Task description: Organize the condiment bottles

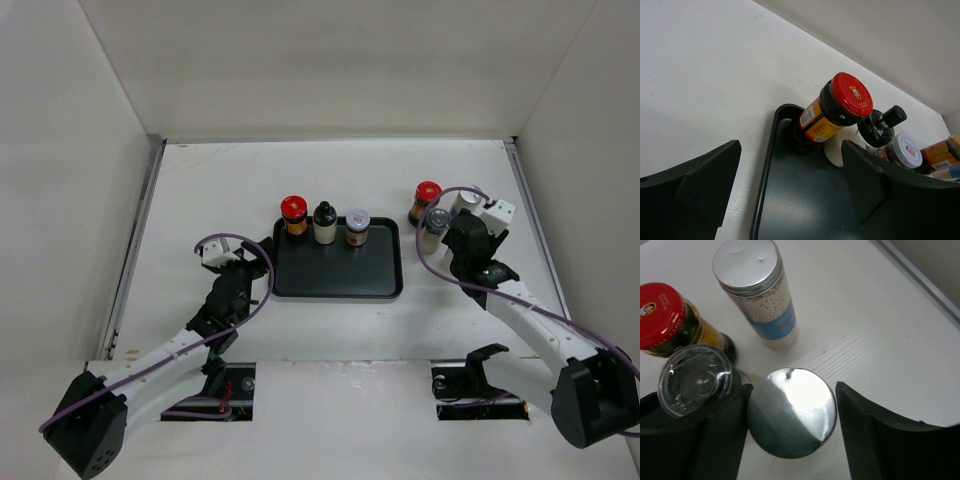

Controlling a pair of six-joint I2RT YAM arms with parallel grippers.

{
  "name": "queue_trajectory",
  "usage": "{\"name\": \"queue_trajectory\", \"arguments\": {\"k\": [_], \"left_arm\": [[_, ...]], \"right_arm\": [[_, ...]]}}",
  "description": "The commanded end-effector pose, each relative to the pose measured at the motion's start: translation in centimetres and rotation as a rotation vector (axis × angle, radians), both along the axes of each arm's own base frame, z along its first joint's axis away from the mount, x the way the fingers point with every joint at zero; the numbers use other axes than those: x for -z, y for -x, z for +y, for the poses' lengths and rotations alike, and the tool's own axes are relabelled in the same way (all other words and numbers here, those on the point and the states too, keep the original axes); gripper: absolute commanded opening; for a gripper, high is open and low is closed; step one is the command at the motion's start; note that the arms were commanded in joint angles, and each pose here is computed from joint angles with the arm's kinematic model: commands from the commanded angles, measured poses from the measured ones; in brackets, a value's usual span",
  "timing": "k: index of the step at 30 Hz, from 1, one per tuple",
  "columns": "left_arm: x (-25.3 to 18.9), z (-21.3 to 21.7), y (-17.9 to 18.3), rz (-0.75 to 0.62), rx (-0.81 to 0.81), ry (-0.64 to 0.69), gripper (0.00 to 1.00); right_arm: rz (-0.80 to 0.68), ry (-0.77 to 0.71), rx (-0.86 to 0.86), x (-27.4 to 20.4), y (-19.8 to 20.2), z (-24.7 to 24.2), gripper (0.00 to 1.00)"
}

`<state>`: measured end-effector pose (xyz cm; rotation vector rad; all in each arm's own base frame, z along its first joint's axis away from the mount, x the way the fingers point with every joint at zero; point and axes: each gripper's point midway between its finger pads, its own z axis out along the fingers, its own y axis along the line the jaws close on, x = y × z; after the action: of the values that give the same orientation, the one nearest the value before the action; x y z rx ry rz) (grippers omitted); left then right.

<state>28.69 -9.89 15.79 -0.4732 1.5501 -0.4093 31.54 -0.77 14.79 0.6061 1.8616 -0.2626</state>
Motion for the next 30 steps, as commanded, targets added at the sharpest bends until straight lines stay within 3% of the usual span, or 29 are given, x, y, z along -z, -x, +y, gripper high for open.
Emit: {"name": "queue_trajectory", "arguments": {"k": [1, 6, 11, 16, 24, 30], "left_arm": [[-1.0, 0.0, -0.2, -0.045, -0.002, 0.058, 0.81], [-0.9, 0.4, -0.2, -0.044, -0.013, 0.058, 0.81], [-1.0, 1.0, -0.2, -0.054, -0.033, 0.066, 0.81], [-0.6, 1.5, -0.3, -0.043, -0.054, 0.062, 0.82], [0.0, 1.9, -0.5, -0.034, -0.068, 0.059, 0.82], [0.3, 2.3, -0.6, -0.025, -0.082, 0.053, 0.82]], "right_arm": [[-0.067, -0.043, -0.001, -1.6, -1.1, 0.3, 0.64], [-0.117, -0.039, 0.023, -3.4, 0.5, -0.3, 0.51], [-0.115, -0.053, -0.088, -5.8, 3.3, 2.4, 0.50], [-0.114, -0.123, -0.271, -7.7, 4.3, 8.2, 0.50], [-0.250, -0.130, -0.501, -11.5, -0.9, 17.6, 0.51], [-0.285, -0.124, -0.516, -10.9, -6.2, 19.5, 0.52]]}}
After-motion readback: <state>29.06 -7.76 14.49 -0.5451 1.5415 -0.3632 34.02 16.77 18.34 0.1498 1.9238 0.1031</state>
